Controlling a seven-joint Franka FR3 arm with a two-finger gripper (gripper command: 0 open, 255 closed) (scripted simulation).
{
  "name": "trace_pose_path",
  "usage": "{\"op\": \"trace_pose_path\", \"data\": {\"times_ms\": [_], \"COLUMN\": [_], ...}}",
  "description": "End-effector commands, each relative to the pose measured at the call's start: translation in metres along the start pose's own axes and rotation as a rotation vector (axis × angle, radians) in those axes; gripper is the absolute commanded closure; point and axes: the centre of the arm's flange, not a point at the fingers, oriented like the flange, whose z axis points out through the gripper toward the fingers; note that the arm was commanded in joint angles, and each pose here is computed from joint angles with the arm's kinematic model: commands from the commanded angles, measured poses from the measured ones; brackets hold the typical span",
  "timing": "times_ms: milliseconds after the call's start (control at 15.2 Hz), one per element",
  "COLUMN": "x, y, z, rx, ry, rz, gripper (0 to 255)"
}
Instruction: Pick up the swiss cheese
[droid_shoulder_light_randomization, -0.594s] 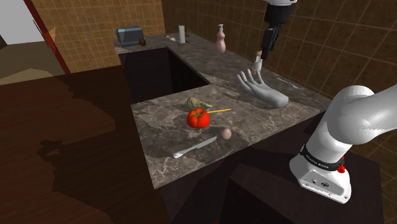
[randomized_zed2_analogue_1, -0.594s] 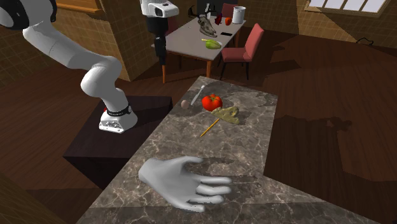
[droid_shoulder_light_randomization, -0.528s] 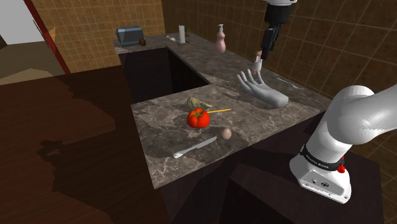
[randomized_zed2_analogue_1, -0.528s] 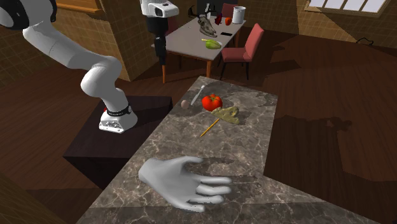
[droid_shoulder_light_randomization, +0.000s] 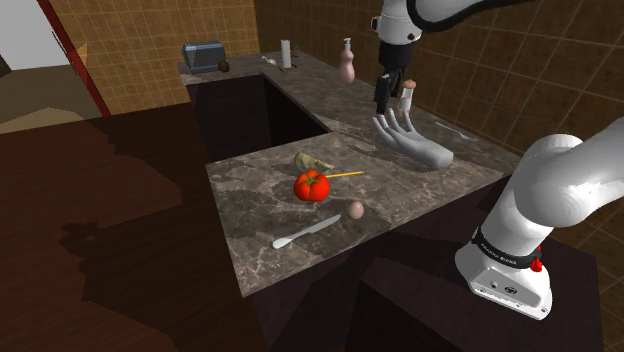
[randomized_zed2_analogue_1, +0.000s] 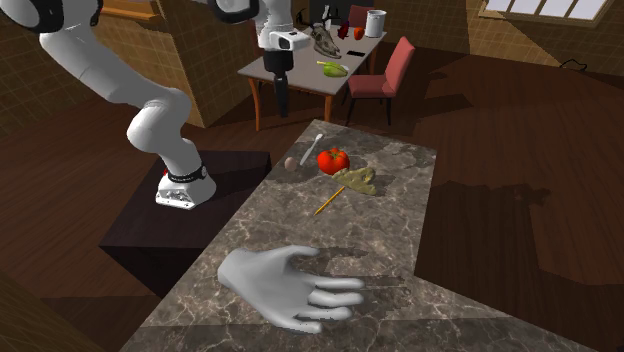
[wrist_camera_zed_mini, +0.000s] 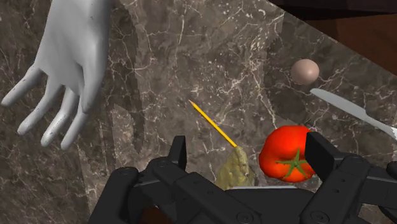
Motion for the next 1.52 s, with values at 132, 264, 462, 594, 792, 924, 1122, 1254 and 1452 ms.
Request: {"op": "trace_pose_path", "data": {"times_ms": [132, 264, 462, 594, 792, 924, 1122, 1254, 1452], "x": [0.038, 0.057, 0.085, 0.104, 0.133, 0.152, 0.18, 0.199, 0.228], "y": [-0.02, -0.028, -0.04, -0.048, -0.058, -0.065, -0.074, -0.079, -0.087], "z": [0.035, 0.053, 0.079, 0.097, 0.124, 0.142, 0.169, 0.188, 0.215], "rx": [-0.048, -0.072, -0.108, -0.132, -0.168, -0.192, -0.228, -0.253, -0.289], "ry": [0.011, 0.015, 0.021, 0.025, 0.031, 0.035, 0.04, 0.044, 0.05], "rz": [-0.005, -0.008, -0.012, -0.014, -0.018, -0.02, -0.024, -0.026, -0.03], "gripper": [0, 0, 0, 0, 0, 0, 0, 0, 0]}}
